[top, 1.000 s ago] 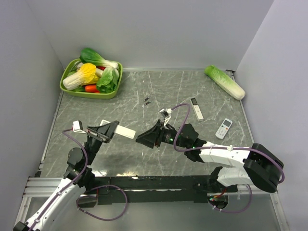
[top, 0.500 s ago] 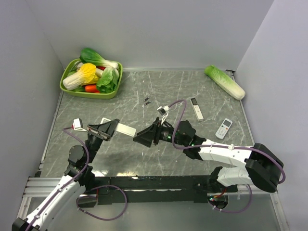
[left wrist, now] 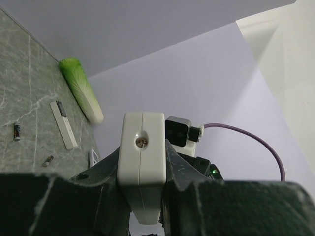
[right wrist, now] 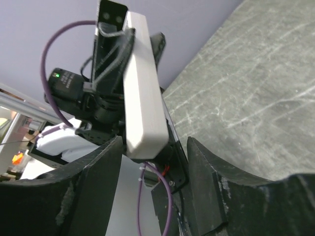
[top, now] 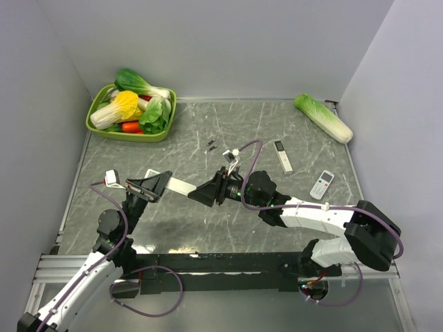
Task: Load the batteries into the remote control
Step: Load the battery cover into the remote control.
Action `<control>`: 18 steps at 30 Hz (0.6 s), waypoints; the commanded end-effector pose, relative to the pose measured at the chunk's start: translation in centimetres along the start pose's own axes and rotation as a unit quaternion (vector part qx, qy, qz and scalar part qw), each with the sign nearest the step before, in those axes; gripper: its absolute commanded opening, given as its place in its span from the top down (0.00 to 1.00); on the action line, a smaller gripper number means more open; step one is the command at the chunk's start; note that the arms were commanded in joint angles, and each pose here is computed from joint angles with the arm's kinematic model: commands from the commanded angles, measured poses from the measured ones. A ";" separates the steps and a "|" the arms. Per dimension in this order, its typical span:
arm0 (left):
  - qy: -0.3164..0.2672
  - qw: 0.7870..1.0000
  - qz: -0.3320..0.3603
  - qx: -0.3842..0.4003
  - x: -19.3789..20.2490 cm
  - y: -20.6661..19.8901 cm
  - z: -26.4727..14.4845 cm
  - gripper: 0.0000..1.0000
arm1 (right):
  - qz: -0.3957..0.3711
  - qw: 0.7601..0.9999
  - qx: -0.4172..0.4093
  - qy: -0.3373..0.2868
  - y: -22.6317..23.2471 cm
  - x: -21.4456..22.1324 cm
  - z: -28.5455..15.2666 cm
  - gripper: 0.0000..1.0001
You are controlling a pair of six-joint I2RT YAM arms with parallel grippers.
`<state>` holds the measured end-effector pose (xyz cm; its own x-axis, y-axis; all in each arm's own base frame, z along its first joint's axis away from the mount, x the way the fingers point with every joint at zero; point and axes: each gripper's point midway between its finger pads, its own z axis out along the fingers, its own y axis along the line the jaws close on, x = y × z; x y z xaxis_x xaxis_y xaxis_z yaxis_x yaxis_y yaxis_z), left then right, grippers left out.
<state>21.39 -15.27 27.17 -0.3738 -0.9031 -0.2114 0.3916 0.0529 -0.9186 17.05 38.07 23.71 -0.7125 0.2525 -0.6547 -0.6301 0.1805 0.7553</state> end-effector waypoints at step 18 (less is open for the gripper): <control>-0.017 0.998 -0.016 0.058 -0.9 -3.2 -0.4 0.99 | 0.007 0.998 -0.058 -0.022 1.4 -0.6 -1.2 0.94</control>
<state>20.68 -15.49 27.69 -0.3912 -0.8936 -0.2201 0.4186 0.0402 -0.9073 16.30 37.87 24.64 -0.7345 0.2837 -0.6164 -0.6190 0.0922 0.7800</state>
